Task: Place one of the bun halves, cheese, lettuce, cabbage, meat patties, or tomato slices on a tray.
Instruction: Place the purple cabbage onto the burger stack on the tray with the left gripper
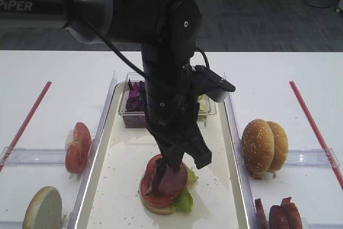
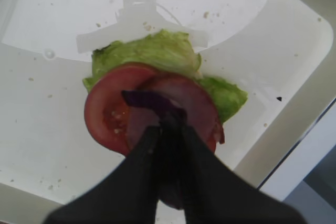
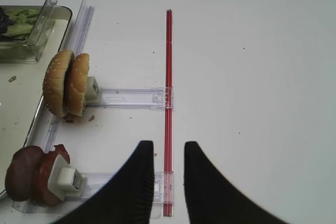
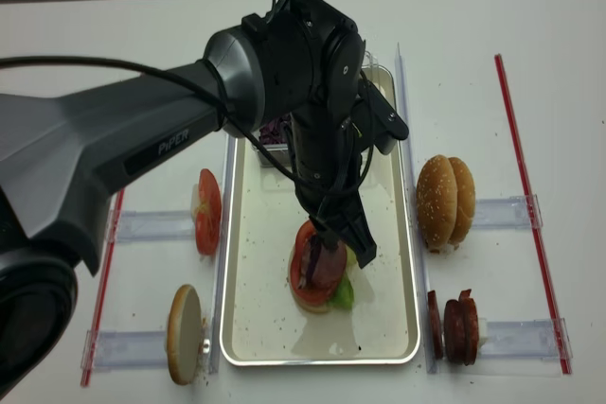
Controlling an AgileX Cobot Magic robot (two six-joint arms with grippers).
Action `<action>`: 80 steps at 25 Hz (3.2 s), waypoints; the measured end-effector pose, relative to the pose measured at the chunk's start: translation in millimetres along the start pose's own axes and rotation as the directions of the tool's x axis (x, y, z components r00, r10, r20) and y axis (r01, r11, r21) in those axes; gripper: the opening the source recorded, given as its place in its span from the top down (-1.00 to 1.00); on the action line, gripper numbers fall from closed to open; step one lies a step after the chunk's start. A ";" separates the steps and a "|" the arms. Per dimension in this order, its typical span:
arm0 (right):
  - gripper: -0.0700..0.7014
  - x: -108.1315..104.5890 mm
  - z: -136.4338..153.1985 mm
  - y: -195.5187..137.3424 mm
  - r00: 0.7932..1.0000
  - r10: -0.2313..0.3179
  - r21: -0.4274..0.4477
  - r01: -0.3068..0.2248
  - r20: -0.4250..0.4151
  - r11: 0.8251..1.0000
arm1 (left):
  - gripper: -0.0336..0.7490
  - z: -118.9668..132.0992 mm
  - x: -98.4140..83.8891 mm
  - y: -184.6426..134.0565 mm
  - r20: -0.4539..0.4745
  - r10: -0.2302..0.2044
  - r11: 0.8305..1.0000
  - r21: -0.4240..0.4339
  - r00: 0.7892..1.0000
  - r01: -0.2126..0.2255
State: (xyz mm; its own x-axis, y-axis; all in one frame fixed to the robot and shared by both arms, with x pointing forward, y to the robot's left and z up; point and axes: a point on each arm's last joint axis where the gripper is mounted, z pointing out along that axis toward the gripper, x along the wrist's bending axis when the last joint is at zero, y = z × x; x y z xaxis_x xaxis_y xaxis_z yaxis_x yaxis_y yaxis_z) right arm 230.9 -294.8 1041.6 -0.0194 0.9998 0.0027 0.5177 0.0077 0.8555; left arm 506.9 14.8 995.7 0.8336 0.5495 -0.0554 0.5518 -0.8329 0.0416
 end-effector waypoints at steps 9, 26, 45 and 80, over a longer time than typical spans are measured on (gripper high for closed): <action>0.32 0.0 0.0 0.0 1.000 0.000 0.000 0.000 0.000 1.000 | 0.76 0.0 0.0 0.2 0.000 0.001 1.000 -0.002 1.000 -0.001; 0.32 0.0 0.0 0.0 1.000 0.000 0.000 0.000 0.000 1.000 | 0.76 0.0 0.9 0.2 -0.010 0.002 1.000 -0.002 1.000 -0.002; 0.32 0.0 0.0 0.0 1.000 0.000 0.000 0.000 0.000 1.000 | 0.48 0.0 1.0 0.2 -0.011 0.003 1.000 -0.002 1.000 -0.003; 0.32 0.0 0.0 0.0 1.000 0.000 0.000 0.000 0.000 1.000 | -0.52 -0.3 6.6 -0.9 -0.072 0.011 1.000 0.011 0.997 -0.011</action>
State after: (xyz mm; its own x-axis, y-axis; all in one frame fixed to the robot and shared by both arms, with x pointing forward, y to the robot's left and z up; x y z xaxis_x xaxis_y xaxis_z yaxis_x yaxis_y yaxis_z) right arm 230.9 -294.8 1041.6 -0.0194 0.9998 0.0027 0.5177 0.0077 0.8555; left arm 511.9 19.2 995.6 0.8394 0.5432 0.0169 0.5426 -0.8394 0.0315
